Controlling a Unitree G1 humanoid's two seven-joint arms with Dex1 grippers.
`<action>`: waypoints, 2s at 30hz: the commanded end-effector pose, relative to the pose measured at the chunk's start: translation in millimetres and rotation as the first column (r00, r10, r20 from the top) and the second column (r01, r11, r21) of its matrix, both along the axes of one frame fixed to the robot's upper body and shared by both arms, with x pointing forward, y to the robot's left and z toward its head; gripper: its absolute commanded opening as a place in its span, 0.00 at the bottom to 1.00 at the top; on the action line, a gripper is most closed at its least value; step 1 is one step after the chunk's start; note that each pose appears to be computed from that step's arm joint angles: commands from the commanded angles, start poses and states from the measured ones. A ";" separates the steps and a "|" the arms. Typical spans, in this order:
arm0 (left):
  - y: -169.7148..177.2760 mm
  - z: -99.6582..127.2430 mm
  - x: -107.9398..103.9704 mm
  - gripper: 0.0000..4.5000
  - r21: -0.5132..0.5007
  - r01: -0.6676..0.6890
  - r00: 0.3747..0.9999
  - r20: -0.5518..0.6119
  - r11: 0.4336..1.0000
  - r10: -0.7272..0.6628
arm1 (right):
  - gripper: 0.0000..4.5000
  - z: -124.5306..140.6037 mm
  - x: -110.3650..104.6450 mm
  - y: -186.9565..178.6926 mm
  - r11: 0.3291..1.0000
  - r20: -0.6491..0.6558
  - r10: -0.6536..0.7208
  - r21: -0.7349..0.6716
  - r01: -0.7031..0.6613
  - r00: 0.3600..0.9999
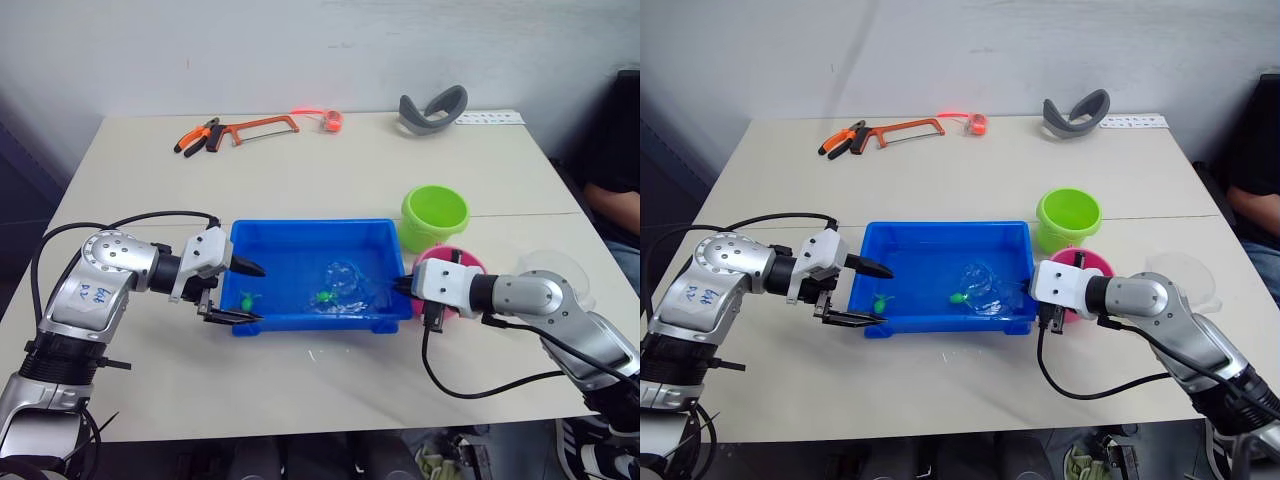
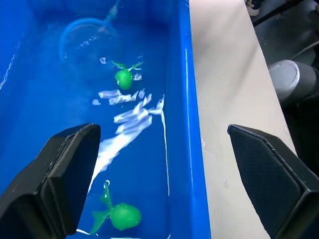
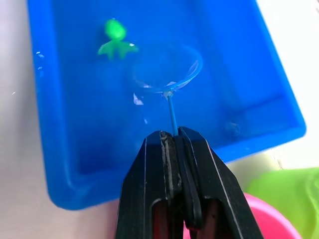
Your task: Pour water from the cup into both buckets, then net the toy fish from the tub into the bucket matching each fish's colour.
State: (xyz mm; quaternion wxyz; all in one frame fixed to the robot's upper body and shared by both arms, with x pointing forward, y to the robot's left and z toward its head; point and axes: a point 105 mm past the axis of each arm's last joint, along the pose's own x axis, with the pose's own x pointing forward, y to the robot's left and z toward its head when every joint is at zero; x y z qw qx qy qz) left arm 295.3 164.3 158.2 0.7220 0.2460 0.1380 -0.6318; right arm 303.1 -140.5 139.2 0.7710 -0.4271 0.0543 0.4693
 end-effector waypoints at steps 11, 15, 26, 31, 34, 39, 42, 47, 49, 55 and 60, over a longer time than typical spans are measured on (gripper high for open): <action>-12.5 9.0 5.2 0.99 -0.046 0.016 0.999 0.049 0.999 -0.014 | 0.00 8.9 -31.9 16.8 0.973 -0.228 0.029 0.231 0.025 0.973; -15.2 11.3 7.5 0.99 -0.075 0.014 0.999 0.043 0.997 -0.010 | 0.00 15.6 -33.0 17.0 0.954 -0.286 0.002 0.289 0.084 0.958; -53.2 59.5 46.2 0.99 -0.411 -0.061 0.997 0.011 0.910 0.072 | 0.00 79.3 -23.7 -28.3 0.857 -0.244 -0.216 0.416 0.303 0.945; -76.5 64.7 53.7 0.99 -0.447 -0.024 0.999 0.021 0.894 0.037 | 0.00 118.9 -19.5 -72.0 0.834 -0.087 -0.399 0.379 0.401 0.913; -87.8 66.6 53.6 0.99 -0.454 0.012 1.000 0.027 0.891 0.000 | 0.00 132.9 -15.4 -96.0 0.810 -0.017 -0.493 0.356 0.466 0.870; -95.4 65.3 52.8 0.99 -0.445 0.045 0.999 0.043 0.894 -0.029 | 0.00 138.9 -7.1 -118.4 0.808 0.093 -0.557 0.287 0.514 0.825; -96.3 64.9 53.1 0.99 -0.446 0.048 0.998 0.047 0.894 -0.031 | 0.00 136.3 0.5 -123.8 0.836 0.203 -0.545 0.202 0.510 0.813; -95.6 65.6 52.5 0.99 -0.448 0.049 0.998 0.055 0.893 -0.027 | 0.00 127.1 15.2 -118.7 0.899 0.438 -0.376 -0.041 0.436 0.817; -94.8 66.2 52.4 0.99 -0.448 0.047 0.998 0.058 0.893 -0.024 | 0.00 122.2 18.6 -118.3 0.899 0.508 -0.279 -0.161 0.408 0.815; -91.5 67.0 51.8 0.99 -0.449 0.037 0.998 0.064 0.893 -0.009 | 0.00 110.1 24.4 -112.0 0.750 0.635 0.190 -0.586 0.306 0.749; -89.5 66.2 51.1 0.99 -0.447 0.032 0.998 0.066 0.894 -0.002 | 0.00 111.4 22.7 -102.3 0.663 0.632 0.418 -0.703 0.256 0.653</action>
